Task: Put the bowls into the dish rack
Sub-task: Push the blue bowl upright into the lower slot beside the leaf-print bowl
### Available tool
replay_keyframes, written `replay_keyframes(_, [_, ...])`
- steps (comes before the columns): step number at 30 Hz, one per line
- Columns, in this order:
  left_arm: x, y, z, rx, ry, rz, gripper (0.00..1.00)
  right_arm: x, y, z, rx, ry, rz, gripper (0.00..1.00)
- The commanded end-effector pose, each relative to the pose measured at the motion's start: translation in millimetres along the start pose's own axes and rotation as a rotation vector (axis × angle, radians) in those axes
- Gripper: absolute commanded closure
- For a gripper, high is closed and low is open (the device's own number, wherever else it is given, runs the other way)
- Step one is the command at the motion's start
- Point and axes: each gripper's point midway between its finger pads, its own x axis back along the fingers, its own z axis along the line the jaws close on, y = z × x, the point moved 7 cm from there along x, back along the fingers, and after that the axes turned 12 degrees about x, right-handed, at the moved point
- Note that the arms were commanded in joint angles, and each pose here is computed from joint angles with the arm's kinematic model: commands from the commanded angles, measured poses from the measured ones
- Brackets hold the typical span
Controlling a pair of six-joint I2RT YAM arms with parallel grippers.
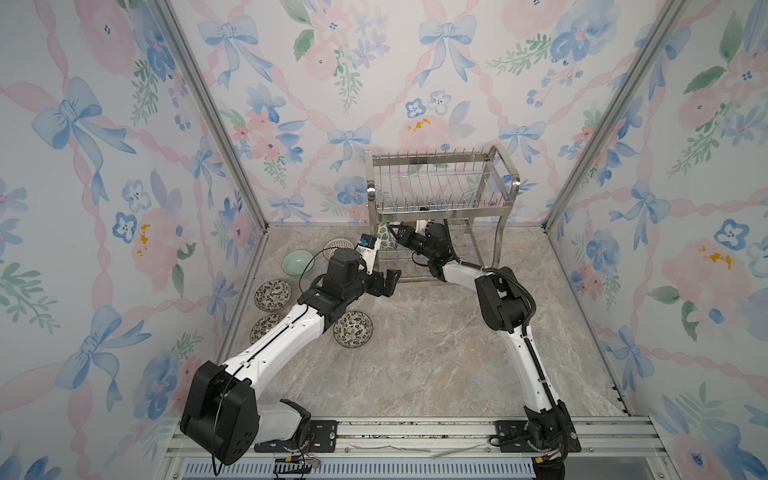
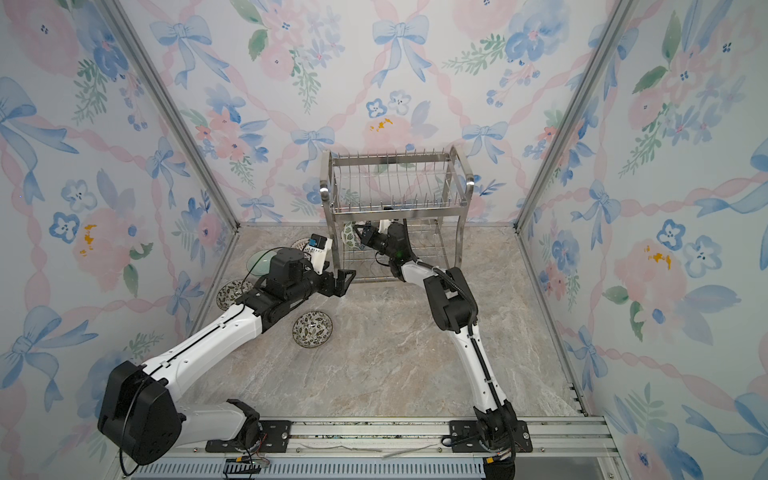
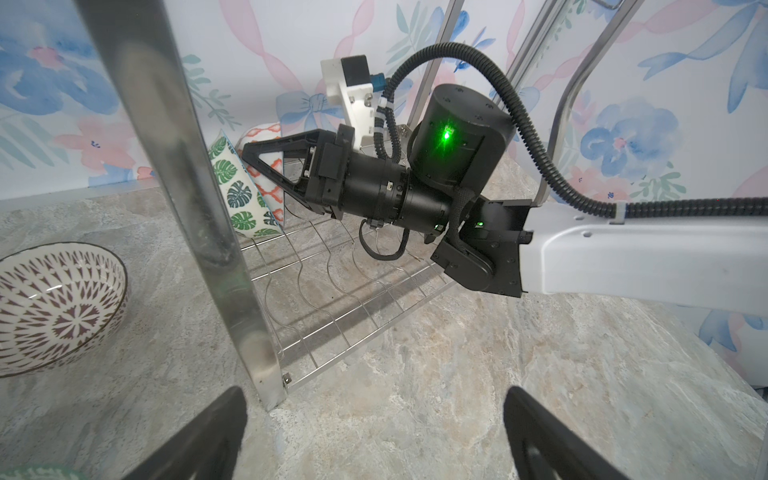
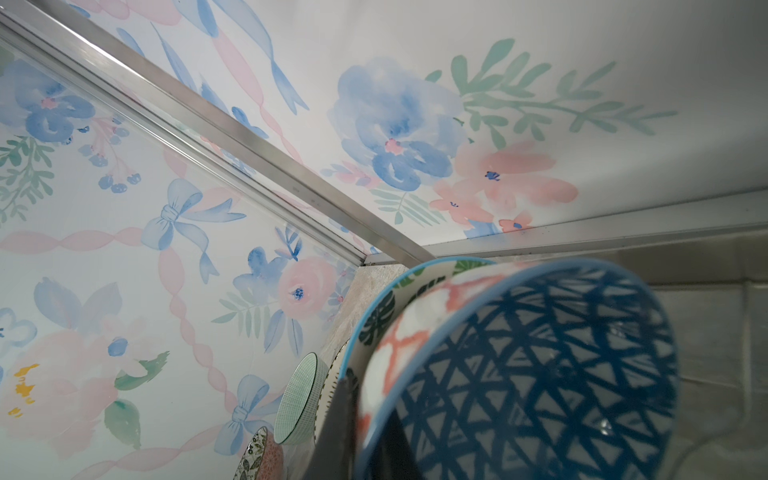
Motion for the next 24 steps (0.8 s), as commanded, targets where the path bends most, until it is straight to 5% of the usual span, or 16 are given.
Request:
replay_keyframes(1, [0, 1, 0, -0.001, -0.012, -0.006, 0.02, 3, 5, 4, 0.026, 0.062, -0.032, 1.0])
replay_keyframes(24, [0, 1, -1, -0.003, -0.018, -0.003, 0.02, 20, 4, -9, 0.058, -0.01, 0.045, 0.96])
